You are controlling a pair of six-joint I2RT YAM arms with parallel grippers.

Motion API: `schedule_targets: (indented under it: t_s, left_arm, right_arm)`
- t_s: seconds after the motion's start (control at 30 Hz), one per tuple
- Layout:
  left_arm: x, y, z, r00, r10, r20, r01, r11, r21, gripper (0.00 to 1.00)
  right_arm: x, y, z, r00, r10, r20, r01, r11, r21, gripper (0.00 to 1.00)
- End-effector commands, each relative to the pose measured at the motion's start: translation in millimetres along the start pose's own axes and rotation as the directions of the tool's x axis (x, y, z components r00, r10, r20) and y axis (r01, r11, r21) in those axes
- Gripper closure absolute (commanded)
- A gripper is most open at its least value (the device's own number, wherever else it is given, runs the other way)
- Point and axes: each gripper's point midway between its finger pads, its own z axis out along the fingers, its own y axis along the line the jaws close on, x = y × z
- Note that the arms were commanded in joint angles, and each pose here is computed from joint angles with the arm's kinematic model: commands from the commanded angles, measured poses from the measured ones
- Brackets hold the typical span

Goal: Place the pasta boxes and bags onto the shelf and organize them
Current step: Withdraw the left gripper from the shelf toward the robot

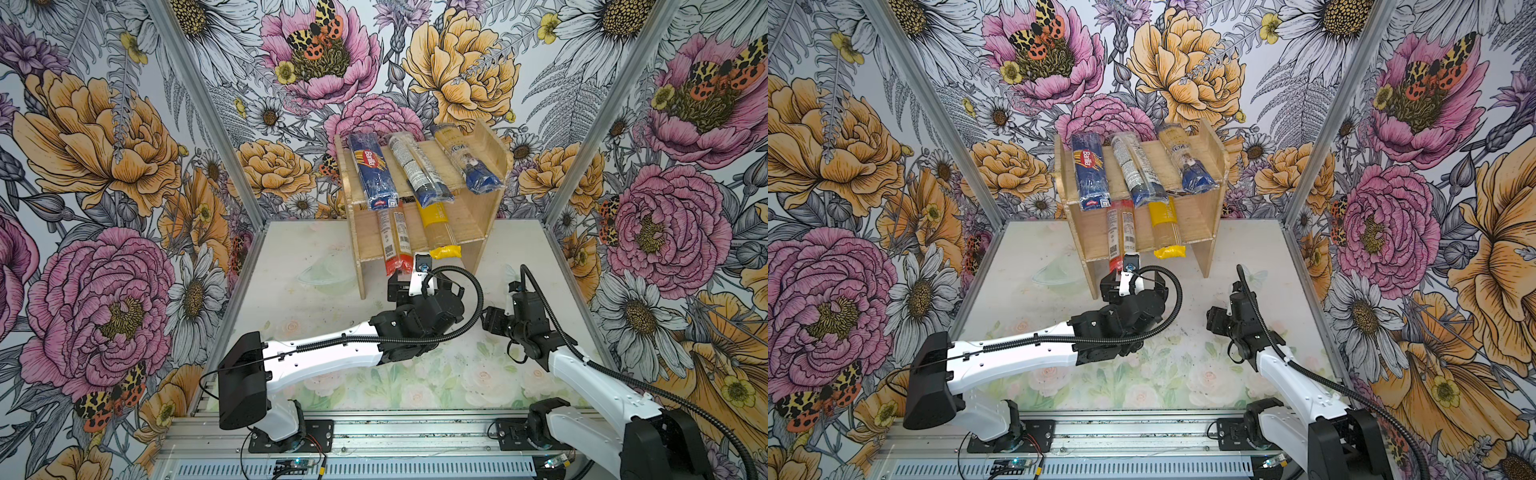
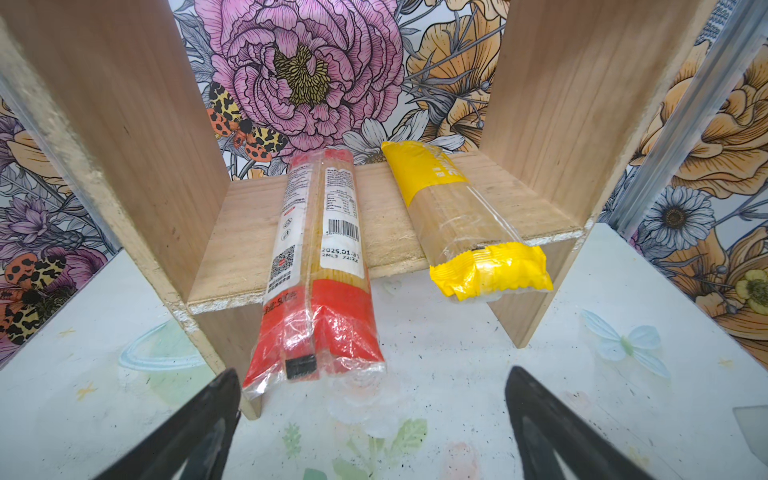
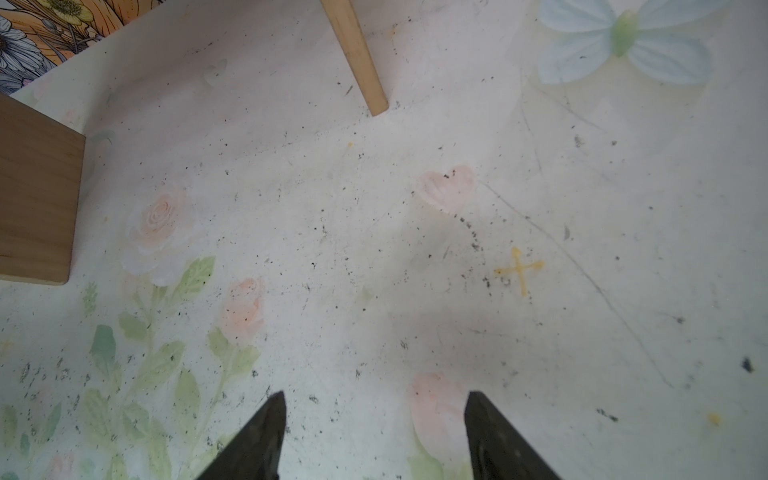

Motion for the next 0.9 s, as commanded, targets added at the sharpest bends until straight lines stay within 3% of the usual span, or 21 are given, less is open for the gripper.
schedule_targets:
  t_s: [0.0, 0.63, 0.87]
  left_arm:
    - [1.1, 4.5, -6.5, 1.0, -0.011, -0.009, 0.011, 1.0, 0.028, 0.01]
    - [18.8, 50.2, -18.9, 1.0, -0.012, -0.021, 0.012, 1.0, -0.005, 0.01]
    - [27.0, 69.0, -24.1, 0.999, 0.006, -0.031, -0.007, 1.0, -0.014, 0.01]
  right_arm:
    - [-8.9, 4.3, -5.3, 1.0, -0.013, 0.024, 0.014, 1.0, -0.017, 0.3]
    - [-31.1, 17.0, -20.1, 0.997, -0.038, 0.073, 0.042, 0.998, -0.051, 0.29]
    - [-45.6, 26.5, -30.8, 0.988, -0.108, 0.109, 0.116, 0.991, -0.069, 0.28]
